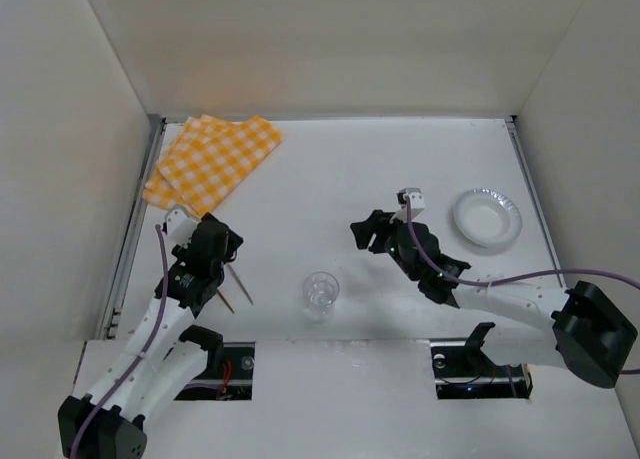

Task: Set the dinner table for one person

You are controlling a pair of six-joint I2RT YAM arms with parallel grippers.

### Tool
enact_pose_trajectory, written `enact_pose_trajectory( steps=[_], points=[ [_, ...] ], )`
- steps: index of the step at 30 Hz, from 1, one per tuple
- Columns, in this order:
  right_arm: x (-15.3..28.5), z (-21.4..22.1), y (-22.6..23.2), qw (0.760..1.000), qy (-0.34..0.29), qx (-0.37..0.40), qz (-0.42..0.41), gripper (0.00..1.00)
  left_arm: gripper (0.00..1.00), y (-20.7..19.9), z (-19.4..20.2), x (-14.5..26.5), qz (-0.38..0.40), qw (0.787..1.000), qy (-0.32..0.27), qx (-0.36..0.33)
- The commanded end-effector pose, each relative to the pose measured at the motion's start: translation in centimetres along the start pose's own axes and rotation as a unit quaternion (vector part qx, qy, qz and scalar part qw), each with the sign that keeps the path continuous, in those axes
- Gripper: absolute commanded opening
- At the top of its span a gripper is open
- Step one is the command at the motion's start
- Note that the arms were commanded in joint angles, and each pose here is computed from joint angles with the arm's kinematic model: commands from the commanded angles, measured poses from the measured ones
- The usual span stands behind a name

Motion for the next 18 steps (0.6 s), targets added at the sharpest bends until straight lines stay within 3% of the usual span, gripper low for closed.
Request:
enact_pose_trajectory(
  steps=[1, 5, 10, 12, 15, 18],
  points=[
    [-0.1, -1.0, 0.2, 0.999, -0.027, -0.015, -0.009, 0.62, 0.63, -0.1, 0.0, -0.1, 0.014, 1.0, 0.005, 0.002],
    [-0.1, -0.9, 0.4, 0.999, -0.022, -0.015, -0.02, 0.47, 0.63, -0.4, -0.7, -0.4, 0.017, 1.0, -0.008, 0.016],
    [-0.1, -0.9, 0.8, 0.999, -0.011, -0.014, -0.035, 0.13, 0.6, -0.7, -1.2, -1.2, 0.019, 0.999, -0.02, 0.02],
    [-0.1, -0.7, 0.9, 0.999, -0.006, -0.014, -0.041, 0.05, 0.47, -0.9, -2.2, -2.1, 0.021, 0.998, -0.045, 0.028],
    [-0.3, -0.6, 1.2, 0.999, 0.003, -0.012, -0.048, 0.02, 0.16, -2.4, -4.6, -3.8, 0.043, 0.995, -0.07, 0.059],
    [-0.5, -0.4, 1.2, 0.999, 0.004, -0.011, -0.049, 0.04, 0.1, -3.9, -6.8, -6.5, 0.054, 0.99, -0.072, 0.104]
  ],
)
Point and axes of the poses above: each gripper's point midway between its finger pads, its own x axis back along the fingers, its own y axis along the line the jaws close on, z = x × y, the point moved 9 cm from there along x, back along the fingers, and after that the axes turned 9 degrees about x, right-handed, at the moved point
